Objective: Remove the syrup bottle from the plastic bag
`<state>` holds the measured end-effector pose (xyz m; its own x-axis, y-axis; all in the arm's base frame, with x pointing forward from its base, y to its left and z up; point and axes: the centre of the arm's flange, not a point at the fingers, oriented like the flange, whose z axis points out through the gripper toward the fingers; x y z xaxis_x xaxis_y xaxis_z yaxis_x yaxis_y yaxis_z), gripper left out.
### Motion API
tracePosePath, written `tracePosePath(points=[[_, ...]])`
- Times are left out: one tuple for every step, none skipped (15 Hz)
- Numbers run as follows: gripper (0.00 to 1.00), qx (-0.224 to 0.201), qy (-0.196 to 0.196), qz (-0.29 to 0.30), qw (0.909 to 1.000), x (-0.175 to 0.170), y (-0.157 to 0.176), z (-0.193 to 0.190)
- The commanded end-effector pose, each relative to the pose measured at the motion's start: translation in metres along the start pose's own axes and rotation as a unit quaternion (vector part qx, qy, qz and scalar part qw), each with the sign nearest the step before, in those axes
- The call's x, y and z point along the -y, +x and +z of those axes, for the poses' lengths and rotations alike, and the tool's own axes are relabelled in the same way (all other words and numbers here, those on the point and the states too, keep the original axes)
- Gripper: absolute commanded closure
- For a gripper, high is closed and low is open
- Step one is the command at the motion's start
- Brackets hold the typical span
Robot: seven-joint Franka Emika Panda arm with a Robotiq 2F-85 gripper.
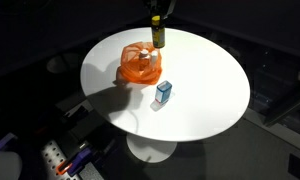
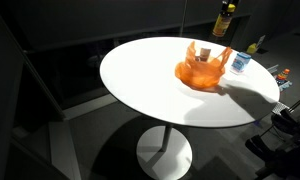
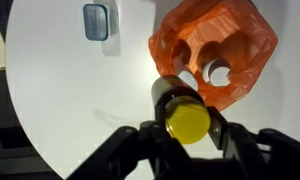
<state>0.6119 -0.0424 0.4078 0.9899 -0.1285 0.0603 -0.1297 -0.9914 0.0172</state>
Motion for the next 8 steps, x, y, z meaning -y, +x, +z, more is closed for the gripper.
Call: tracePosePath(points=[[0.80, -0.006, 0.000, 0.033, 0.9994, -0.033, 0.010, -0.007], [0.80, -0.005, 0.002, 0.040, 0.9992, -0.043, 0.011, -0.004], [0.80, -0.002, 0.003, 0.048, 0.9989, -0.052, 0.012, 0.002], [0.80, 0.001, 0.003, 0.053, 0.9986, -0.059, 0.013, 0.006], [0.80, 0.004, 0.001, 0.061, 0.9981, -0.065, 0.015, 0.013], [0.80, 0.010, 0.003, 0.063, 0.9980, -0.069, 0.017, 0.021], [0.80, 0.015, 0.004, 0.065, 0.9978, -0.073, 0.018, 0.029], [0.80, 0.021, 0.005, 0.067, 0.9975, -0.075, 0.020, 0.037]])
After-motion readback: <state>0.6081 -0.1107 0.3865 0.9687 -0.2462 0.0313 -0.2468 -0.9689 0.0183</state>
